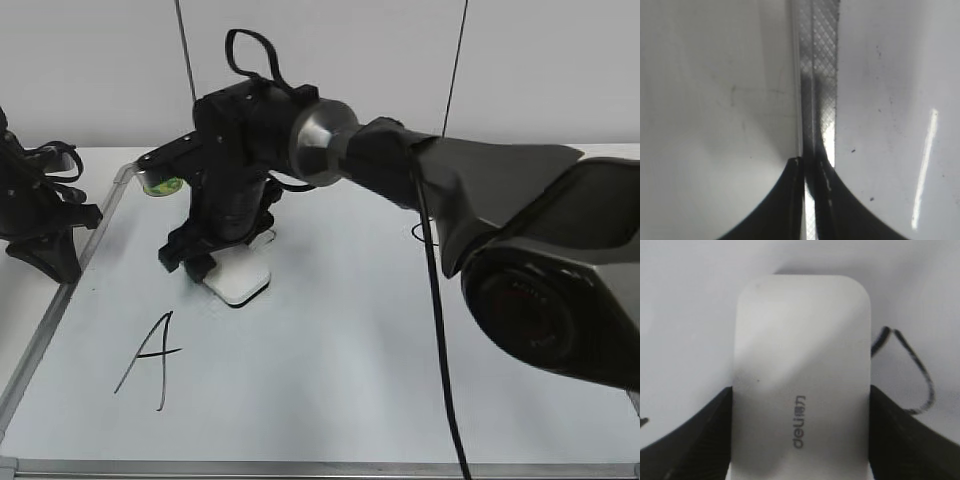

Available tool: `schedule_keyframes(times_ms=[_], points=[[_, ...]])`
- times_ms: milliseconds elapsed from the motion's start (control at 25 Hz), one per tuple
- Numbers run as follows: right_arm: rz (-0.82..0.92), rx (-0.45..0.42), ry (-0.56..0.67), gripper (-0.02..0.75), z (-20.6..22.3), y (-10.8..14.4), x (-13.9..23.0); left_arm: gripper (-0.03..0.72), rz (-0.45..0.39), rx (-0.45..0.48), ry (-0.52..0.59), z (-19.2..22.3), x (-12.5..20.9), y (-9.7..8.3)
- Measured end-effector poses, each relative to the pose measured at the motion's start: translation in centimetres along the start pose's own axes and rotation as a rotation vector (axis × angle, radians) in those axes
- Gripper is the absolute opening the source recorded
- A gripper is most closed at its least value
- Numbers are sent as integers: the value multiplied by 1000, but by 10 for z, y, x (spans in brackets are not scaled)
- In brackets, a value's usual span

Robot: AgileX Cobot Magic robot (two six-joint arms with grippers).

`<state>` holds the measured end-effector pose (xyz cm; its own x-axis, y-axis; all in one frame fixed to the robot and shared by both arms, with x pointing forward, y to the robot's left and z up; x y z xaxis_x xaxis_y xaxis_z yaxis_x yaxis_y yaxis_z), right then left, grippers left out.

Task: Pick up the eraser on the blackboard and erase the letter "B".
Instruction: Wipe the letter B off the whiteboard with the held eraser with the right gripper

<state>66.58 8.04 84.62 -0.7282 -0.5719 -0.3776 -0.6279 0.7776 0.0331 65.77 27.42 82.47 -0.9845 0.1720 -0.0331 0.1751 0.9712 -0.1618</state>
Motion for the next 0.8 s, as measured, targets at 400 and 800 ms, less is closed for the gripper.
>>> schedule_keyframes(times_ms=[400,800], points=[[-53,-2,-17,541,1,22,-1,10,0,0,0,0,0,0],[106,2,-13,541,2,-22,-2,10,0,0,-2,0,0,0]])
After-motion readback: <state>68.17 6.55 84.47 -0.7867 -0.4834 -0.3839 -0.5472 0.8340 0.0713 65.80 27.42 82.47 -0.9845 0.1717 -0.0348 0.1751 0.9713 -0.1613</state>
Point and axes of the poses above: a point on each arm's last joint axis where the gripper is mounted, z pointing out along that axis toward the gripper, y along the wrist's bending axis when the last joint is at zero, x = y × z, the point moved 8 cm from there along z, pointing out along that axis toward the gripper, and after that the axes turned 9 degrees about z, right-handed, at the moved point
